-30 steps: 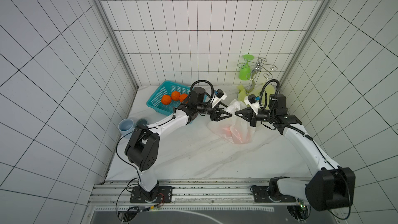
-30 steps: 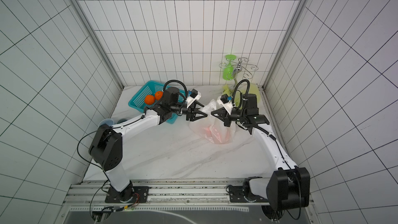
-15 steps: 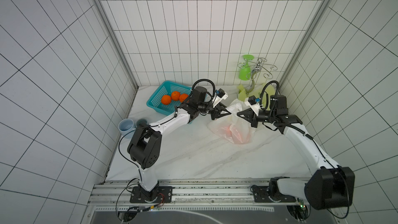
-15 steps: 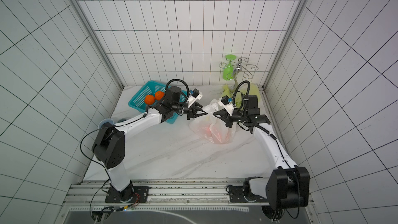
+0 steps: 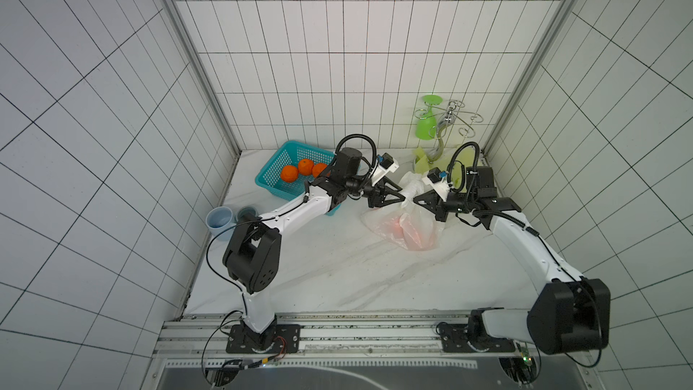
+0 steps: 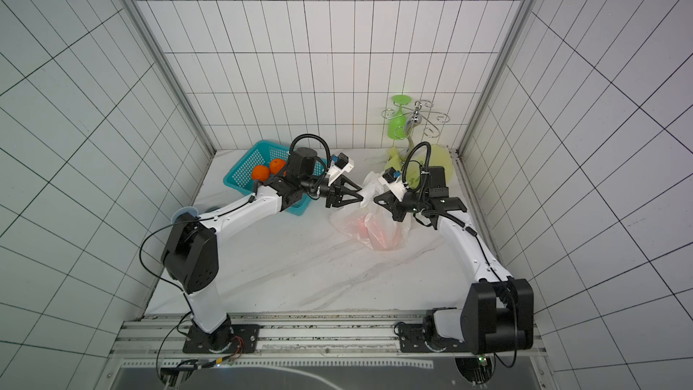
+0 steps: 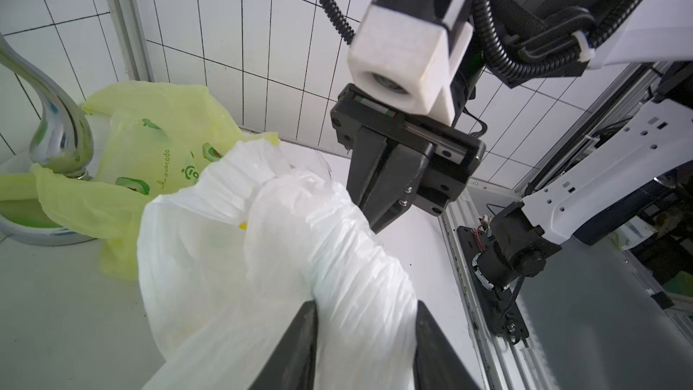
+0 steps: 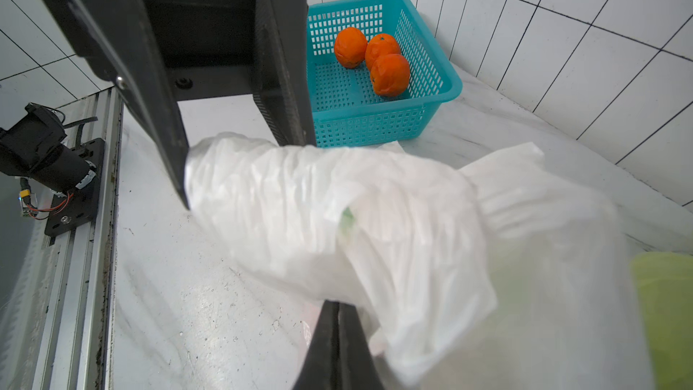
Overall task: Place the oranges into plastic bags & tie knots
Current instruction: Tie the plastic bag at the center of the board.
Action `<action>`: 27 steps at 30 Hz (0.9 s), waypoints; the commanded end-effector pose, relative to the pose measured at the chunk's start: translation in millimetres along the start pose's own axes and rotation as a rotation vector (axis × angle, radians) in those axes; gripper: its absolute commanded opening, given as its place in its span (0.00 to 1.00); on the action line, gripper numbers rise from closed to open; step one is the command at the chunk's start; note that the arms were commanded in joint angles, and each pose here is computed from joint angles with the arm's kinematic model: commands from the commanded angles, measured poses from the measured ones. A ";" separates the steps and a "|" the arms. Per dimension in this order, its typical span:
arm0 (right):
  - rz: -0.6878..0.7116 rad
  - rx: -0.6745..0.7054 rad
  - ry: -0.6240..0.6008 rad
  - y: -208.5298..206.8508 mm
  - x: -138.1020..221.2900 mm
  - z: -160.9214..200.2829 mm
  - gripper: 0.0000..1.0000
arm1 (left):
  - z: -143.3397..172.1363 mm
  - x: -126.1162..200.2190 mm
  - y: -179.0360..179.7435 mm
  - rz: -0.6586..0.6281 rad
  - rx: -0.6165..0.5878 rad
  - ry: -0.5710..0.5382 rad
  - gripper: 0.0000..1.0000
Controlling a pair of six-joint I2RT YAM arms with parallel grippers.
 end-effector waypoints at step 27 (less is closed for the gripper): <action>0.038 0.092 -0.019 -16.1 6.7 -30.4 0.03 | -9.5 -31.5 2.3 -0.363 -0.013 0.007 0.88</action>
Point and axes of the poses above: each gripper's point midway between its finger pads, its own x axis back along the fingers, its own y axis along the line the jaws close on, z = x × y, the point moved 10 cm from there along x, back along the fingers, and after that the axes turned 14 degrees about x, right-handed, at the moved point
